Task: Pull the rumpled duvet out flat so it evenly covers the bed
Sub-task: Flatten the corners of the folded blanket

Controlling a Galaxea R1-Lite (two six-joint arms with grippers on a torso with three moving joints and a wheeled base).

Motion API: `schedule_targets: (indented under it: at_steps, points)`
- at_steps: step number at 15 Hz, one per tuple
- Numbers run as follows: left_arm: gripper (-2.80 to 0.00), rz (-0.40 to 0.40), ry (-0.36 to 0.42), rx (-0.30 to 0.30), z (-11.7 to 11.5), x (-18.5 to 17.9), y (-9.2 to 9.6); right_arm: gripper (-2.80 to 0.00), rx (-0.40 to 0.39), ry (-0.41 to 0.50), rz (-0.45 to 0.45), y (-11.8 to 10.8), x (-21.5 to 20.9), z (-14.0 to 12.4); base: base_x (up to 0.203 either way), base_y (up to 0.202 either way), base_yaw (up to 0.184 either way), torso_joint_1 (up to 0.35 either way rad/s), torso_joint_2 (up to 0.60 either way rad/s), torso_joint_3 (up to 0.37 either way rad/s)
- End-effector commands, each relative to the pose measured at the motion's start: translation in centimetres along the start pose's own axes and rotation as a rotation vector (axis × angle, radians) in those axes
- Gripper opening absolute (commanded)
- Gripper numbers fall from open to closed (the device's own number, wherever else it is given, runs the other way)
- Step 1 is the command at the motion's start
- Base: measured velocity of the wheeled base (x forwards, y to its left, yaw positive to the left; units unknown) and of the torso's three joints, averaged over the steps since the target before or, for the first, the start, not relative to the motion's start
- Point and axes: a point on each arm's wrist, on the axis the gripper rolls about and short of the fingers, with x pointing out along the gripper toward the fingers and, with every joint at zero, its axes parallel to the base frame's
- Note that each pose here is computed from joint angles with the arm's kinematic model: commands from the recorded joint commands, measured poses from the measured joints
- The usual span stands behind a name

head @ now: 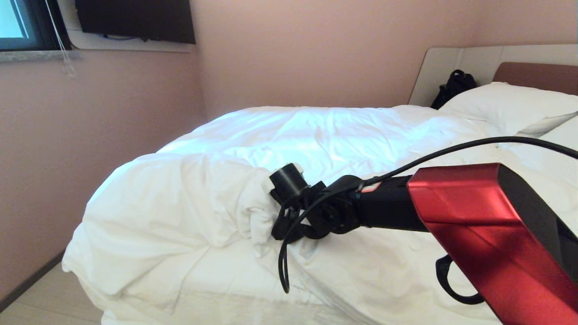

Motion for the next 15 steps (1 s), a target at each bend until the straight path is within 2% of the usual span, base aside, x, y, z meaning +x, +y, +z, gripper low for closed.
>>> schedule_targets:
  at_steps: [1,6,12,15]
  points:
    - [-2.80,0.001,0.000,0.000,0.0,0.0,0.0,-2.80,0.003,0.009,-0.004,-0.1,0.2,-0.2,0.000,0.000,0.000,0.000,0.00,0.000]
    - [-2.80,0.000,0.001,0.000,0.0,0.0,0.0,-2.80,0.042,-0.020,0.051,-1.1,-2.6,0.7,0.000,0.000,0.000,0.000,0.00,0.000]
    - [-2.80,0.000,0.001,0.000,0.0,0.0,0.0,-2.80,0.096,-0.021,0.243,-2.9,-8.6,0.4,0.000,0.000,0.000,0.000,0.00,0.000]
    - [-2.80,0.000,0.001,0.000,0.0,0.0,0.0,-2.80,0.118,-0.048,0.340,-4.9,-12.9,0.0,0.000,0.000,0.000,0.000,0.00,0.000]
